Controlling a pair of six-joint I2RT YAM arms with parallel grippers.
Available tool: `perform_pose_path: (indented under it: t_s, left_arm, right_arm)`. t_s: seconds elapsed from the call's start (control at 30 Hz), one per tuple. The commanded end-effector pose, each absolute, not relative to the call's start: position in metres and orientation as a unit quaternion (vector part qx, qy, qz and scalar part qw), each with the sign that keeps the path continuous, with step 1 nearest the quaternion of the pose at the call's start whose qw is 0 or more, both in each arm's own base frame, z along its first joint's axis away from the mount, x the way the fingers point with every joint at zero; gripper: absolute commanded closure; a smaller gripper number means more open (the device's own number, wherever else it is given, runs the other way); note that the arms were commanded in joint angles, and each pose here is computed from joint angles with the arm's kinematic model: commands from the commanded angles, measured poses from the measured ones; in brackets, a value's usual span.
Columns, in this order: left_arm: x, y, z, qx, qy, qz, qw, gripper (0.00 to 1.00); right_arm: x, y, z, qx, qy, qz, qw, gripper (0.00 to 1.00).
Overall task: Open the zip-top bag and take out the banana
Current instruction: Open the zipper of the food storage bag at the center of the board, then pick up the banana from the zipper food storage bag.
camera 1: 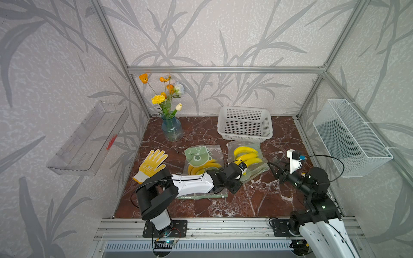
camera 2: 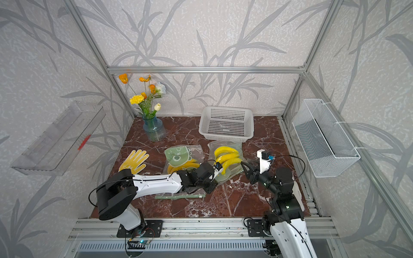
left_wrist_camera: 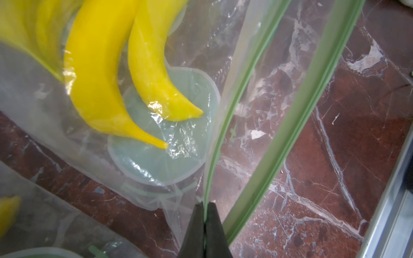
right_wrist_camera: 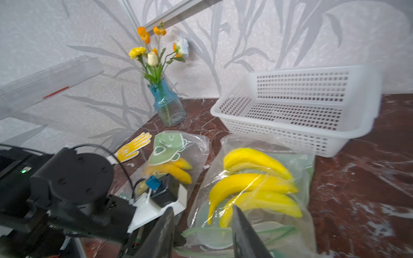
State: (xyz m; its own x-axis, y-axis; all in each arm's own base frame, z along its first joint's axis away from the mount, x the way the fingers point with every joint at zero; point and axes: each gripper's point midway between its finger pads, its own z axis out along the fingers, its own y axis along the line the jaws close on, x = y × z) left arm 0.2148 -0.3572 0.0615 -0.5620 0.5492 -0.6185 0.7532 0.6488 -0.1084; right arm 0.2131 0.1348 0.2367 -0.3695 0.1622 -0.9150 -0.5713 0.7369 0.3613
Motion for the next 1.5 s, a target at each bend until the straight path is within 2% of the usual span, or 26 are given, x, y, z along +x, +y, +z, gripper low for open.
perform_pose_path:
  t_s: [0.0, 0.13, 0.3, 0.63, 0.93, 1.17, 1.33, 1.47]
  left_arm:
    - [0.226, -0.36, 0.083, 0.37, 0.858, -0.16, 0.318, 1.0]
    - [0.226, -0.36, 0.094, 0.372, 0.851, -0.148, 0.34, 1.0]
    - [0.224, -0.359, 0.099, 0.372, 0.846, -0.144, 0.353, 1.0]
    - [0.224, -0.356, 0.106, 0.367, 0.839, -0.146, 0.374, 1.0]
    - [0.231, -0.352, 0.117, 0.344, 0.833, -0.147, 0.408, 1.0]
    - [0.229, -0.337, 0.118, 0.305, 0.833, -0.154, 0.435, 1.0]
    - [0.225, -0.335, 0.102, 0.304, 0.839, -0.153, 0.425, 1.0]
    - [0.224, -0.337, 0.091, 0.302, 0.844, -0.154, 0.415, 1.0]
  right_arm:
    - [0.211, 0.15, 0.191, -0.138, 0.797, 0.315, 0.497, 0.6]
    - [0.211, 0.18, 0.166, -0.185, 0.808, 0.287, 0.48, 0.6]
    - [0.222, 0.201, 0.152, -0.196, 0.813, 0.29, 0.465, 0.61]
    - [0.231, 0.21, 0.124, -0.204, 0.838, 0.266, 0.43, 0.63]
    - [0.228, 0.2, 0.068, -0.152, 0.907, 0.216, 0.329, 0.69]
    - [0.214, 0.207, 0.045, -0.165, 0.931, 0.182, 0.271, 0.75]
    - [0.224, 0.217, 0.059, -0.146, 0.921, 0.2, 0.302, 0.74]
    - [0.237, 0.222, 0.075, -0.114, 0.903, 0.226, 0.347, 0.65]
